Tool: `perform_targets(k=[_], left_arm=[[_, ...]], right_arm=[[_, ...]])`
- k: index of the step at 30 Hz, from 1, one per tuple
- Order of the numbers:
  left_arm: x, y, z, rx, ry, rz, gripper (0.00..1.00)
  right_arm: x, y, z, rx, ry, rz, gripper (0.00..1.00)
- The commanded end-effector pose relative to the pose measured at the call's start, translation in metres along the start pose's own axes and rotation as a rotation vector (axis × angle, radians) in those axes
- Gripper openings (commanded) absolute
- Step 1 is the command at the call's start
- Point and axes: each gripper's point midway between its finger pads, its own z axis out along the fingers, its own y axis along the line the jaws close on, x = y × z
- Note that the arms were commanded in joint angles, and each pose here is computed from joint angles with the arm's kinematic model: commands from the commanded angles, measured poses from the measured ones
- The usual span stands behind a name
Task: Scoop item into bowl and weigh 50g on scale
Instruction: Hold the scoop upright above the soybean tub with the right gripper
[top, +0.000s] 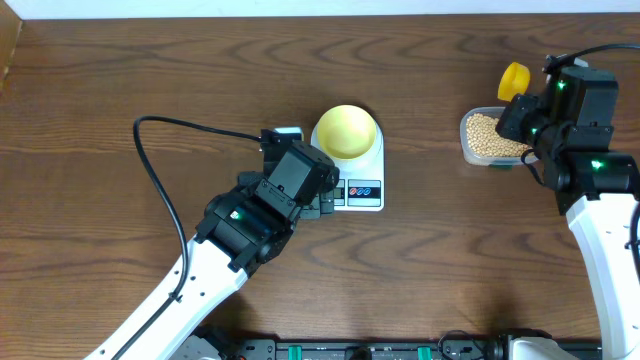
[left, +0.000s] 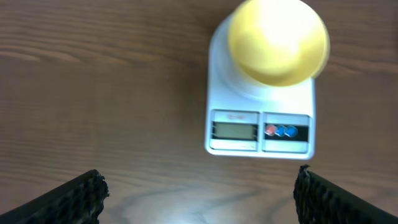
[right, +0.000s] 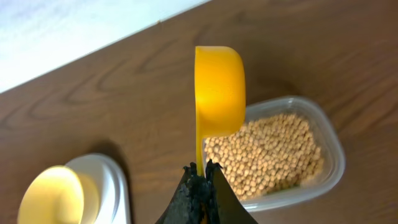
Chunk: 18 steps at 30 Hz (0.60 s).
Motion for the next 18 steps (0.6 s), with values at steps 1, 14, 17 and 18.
perform_targets(k=[1, 14, 17, 18], left_arm=[[0.006, -0.012, -0.003, 0.073, 0.042, -0.014, 0.98], [-0.022, 0.033, -0.003, -0.167, -0.098, 0.078, 0.98], [-0.030, 0.052, -0.003, -0.255, -0.125, 0.063, 0.98], [-0.032, 0.062, -0.004, -0.302, -0.136, 0.059, 0.98]], right_arm=[[0.003, 0.018, -0.006, -0.096, 0.036, 0.056, 0.01], [-0.004, 0.003, -0.005, -0.011, -0.005, 0.047, 0.01], [-0.006, -0.001, -0.005, 0.012, -0.015, 0.021, 0.01], [-0.008, -0.005, -0.005, 0.038, -0.026, 0.008, 0.01]])
